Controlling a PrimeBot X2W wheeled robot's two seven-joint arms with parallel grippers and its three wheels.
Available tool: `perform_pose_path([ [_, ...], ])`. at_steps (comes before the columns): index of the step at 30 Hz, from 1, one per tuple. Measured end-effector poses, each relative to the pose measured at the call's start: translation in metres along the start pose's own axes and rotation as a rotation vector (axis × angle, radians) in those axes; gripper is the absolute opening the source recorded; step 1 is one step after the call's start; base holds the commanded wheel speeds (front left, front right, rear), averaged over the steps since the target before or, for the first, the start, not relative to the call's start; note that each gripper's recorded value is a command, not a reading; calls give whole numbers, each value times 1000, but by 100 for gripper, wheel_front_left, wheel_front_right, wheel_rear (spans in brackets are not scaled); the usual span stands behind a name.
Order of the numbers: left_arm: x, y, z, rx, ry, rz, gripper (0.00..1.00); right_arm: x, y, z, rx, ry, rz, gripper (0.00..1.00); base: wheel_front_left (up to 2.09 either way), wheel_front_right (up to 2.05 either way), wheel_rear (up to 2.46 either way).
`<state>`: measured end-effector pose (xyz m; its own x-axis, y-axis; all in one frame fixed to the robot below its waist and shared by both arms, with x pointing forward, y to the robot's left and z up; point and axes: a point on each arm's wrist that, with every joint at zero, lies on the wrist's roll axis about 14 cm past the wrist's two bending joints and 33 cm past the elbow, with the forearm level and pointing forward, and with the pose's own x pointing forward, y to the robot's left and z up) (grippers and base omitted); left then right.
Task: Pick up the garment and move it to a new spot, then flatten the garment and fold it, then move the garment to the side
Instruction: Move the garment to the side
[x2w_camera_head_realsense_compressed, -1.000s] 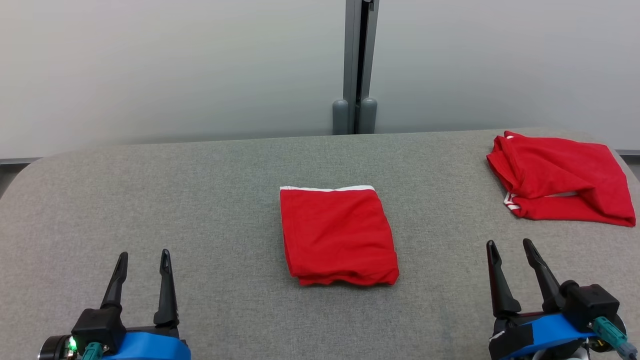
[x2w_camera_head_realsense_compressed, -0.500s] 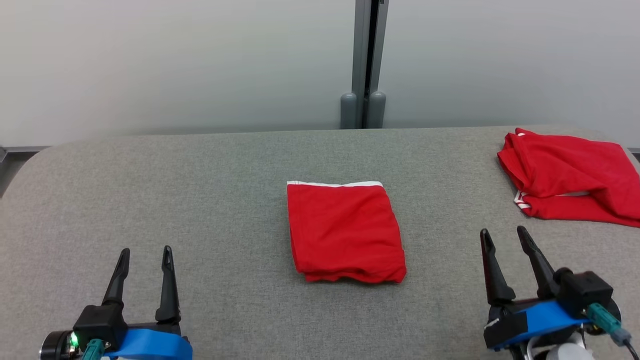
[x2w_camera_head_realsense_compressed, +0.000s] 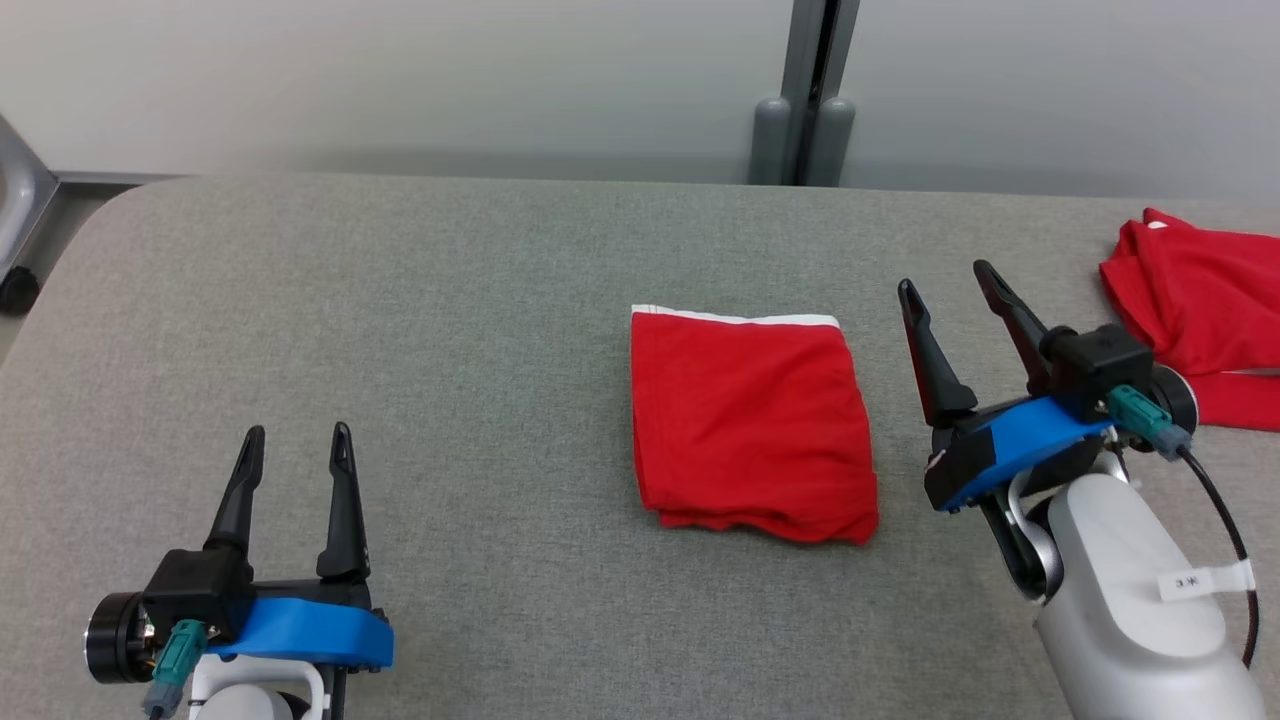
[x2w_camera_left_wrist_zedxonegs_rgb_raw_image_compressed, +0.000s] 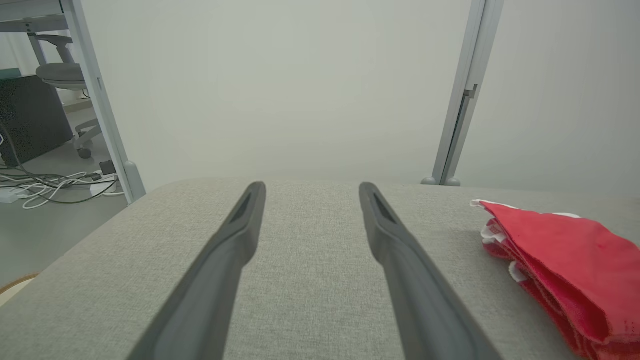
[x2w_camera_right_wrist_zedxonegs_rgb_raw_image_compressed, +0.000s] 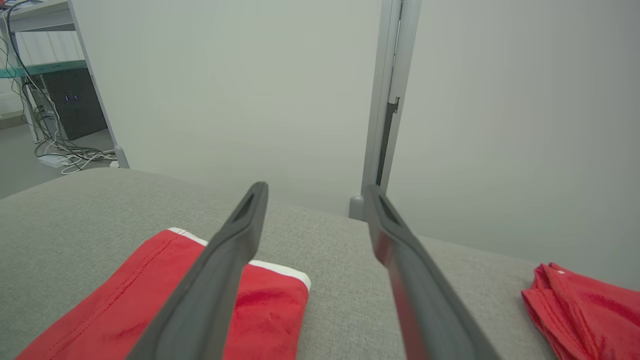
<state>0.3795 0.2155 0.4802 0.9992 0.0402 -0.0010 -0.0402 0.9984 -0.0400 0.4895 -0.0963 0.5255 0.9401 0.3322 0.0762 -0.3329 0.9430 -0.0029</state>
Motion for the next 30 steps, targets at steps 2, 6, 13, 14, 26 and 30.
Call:
perform_pose_path([
  [2, 2, 3, -2, 0, 7, 6, 100, 12, 5, -11, 2, 38, 18, 100, 0, 0, 0],
  [6, 5, 8, -7, -5, 21, 24, 100, 23, 12, -49, 6, 165, 46, 100, 0, 0, 0],
  [13, 10, 14, -14, -11, 41, 44, 100, 16, 21, -111, 41, 350, 59, 100, 0, 0, 0],
  [14, 10, 14, -14, -11, 41, 44, 100, 16, 21, -111, 41, 350, 59, 100, 0, 0, 0],
  [26, 19, 12, -19, -14, 51, 37, 100, -3, 37, -158, 83, 498, 74, 100, 0, 0, 0],
  [30, 19, 13, -20, -17, 55, 39, 100, -4, 46, -161, 118, 503, 80, 100, 0, 0, 0],
])
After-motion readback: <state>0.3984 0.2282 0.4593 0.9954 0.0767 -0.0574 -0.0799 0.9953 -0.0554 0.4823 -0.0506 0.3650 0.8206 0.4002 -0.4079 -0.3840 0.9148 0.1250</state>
